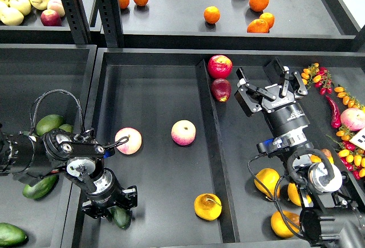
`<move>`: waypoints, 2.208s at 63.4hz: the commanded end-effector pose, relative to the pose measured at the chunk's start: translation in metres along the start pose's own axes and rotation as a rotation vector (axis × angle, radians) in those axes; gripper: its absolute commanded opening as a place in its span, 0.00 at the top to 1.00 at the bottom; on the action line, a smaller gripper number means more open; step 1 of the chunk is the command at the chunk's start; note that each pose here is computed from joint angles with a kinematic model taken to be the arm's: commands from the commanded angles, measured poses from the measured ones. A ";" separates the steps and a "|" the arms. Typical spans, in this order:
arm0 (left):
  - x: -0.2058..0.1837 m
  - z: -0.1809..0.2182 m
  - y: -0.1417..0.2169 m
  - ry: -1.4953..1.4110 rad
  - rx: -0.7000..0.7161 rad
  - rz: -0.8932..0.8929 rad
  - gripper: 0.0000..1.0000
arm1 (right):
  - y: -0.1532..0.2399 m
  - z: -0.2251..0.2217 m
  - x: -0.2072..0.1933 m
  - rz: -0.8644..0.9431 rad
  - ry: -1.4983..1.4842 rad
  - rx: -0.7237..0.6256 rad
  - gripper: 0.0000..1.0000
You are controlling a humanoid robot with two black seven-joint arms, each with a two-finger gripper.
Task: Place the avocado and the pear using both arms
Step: 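Close the left gripper around the dark green avocado, then lift the avocado and carry it into the bin of green avocados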
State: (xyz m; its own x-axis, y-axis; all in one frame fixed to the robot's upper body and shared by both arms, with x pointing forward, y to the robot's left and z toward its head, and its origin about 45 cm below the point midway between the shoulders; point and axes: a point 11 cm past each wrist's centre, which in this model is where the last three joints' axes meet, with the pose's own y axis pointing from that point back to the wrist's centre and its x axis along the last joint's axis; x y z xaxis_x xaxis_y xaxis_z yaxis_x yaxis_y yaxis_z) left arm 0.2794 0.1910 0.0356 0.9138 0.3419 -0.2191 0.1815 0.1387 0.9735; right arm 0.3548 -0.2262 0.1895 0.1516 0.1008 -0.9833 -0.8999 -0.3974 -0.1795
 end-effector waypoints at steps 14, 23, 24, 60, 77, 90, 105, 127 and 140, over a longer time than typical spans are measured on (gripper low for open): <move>0.014 0.011 0.020 -0.017 -0.015 0.042 0.68 | 0.000 0.000 0.001 0.001 0.000 -0.001 0.00; 0.028 0.016 0.040 -0.023 -0.027 0.087 0.68 | 0.000 0.001 0.001 0.002 -0.001 -0.004 0.00; 0.032 0.017 0.045 -0.022 -0.030 0.099 0.68 | 0.000 0.001 0.001 0.002 -0.001 -0.004 0.00; 0.084 -0.026 0.124 0.072 -0.051 0.249 0.68 | -0.005 0.013 -0.002 -0.009 0.001 -0.043 0.00; 0.098 -0.058 0.152 0.127 -0.047 0.299 0.68 | -0.027 0.015 -0.018 -0.041 0.024 -0.078 0.00; 0.104 -0.107 0.164 0.195 -0.009 0.326 0.68 | -0.050 0.025 -0.032 -0.034 0.033 -0.133 0.00; 0.103 -0.158 0.164 0.250 0.057 0.341 0.68 | -0.062 0.032 -0.038 -0.033 0.046 -0.163 0.00; 0.084 -0.181 0.122 0.266 0.114 0.262 0.67 | -0.062 0.032 -0.039 -0.036 0.046 -0.165 0.00; 0.079 -0.179 0.097 0.256 0.140 0.232 0.66 | -0.061 0.032 -0.041 -0.043 0.046 -0.164 0.00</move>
State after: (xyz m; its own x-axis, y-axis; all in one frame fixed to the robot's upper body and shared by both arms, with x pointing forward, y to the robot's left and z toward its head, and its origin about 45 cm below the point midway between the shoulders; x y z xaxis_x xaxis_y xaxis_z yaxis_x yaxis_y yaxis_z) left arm 0.3097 0.4050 0.1152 0.8122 0.5822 0.0374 0.0208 -0.0929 0.9955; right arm 0.3908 -0.1763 0.2405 0.2068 0.0791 -0.9752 -0.8145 -0.5382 -0.2164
